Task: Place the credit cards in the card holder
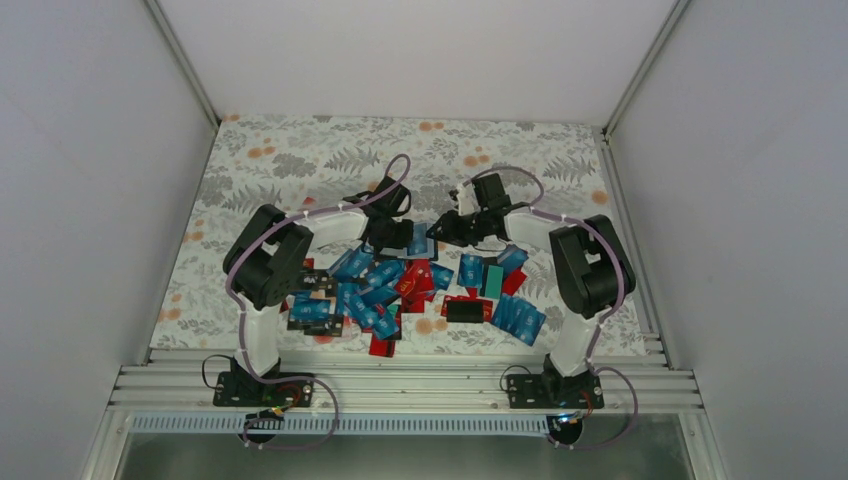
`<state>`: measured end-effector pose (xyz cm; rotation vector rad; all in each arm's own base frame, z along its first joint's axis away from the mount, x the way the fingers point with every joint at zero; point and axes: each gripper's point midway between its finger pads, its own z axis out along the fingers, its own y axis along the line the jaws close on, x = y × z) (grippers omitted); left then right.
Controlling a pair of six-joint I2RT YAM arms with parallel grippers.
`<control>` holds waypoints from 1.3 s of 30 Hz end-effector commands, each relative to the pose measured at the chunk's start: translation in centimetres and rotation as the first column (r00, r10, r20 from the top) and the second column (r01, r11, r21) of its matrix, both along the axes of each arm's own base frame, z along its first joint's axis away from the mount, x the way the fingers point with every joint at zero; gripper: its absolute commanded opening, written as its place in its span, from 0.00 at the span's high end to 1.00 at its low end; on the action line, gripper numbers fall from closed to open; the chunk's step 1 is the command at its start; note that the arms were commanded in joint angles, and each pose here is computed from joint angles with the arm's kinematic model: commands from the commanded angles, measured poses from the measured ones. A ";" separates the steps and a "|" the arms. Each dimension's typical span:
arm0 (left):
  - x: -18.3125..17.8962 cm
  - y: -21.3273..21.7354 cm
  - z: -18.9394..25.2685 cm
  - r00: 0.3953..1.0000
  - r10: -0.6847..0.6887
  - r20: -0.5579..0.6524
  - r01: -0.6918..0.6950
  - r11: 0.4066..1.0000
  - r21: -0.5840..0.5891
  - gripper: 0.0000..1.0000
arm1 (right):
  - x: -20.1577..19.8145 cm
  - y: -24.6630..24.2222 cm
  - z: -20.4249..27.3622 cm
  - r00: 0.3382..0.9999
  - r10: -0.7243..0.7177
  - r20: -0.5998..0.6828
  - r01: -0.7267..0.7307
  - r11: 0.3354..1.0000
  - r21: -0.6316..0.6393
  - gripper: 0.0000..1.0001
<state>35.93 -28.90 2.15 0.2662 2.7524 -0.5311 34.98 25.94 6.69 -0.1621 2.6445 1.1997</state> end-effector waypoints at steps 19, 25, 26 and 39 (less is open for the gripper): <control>-0.8 0.7 -2.1 0.999 0.021 -0.039 -0.020 0.999 0.030 0.98 | -1.1 2.7 -2.4 0.996 0.056 -0.075 -0.053 0.998 0.041 0.69; -0.2 1.1 0.3 0.998 0.052 0.022 -0.053 0.998 0.016 0.98 | -0.9 3.4 -1.5 0.996 0.070 -0.056 -0.067 0.997 0.048 0.69; -0.2 1.2 0.7 0.998 0.056 0.032 -0.057 0.998 0.017 0.98 | -0.8 3.5 -1.3 0.996 0.070 -0.052 -0.067 0.997 0.048 0.69; -0.1 4.9 5.6 0.982 0.119 0.143 -0.128 0.991 0.049 0.98 | -0.5 5.1 -1.0 0.994 0.094 -0.048 -0.092 0.995 0.034 0.70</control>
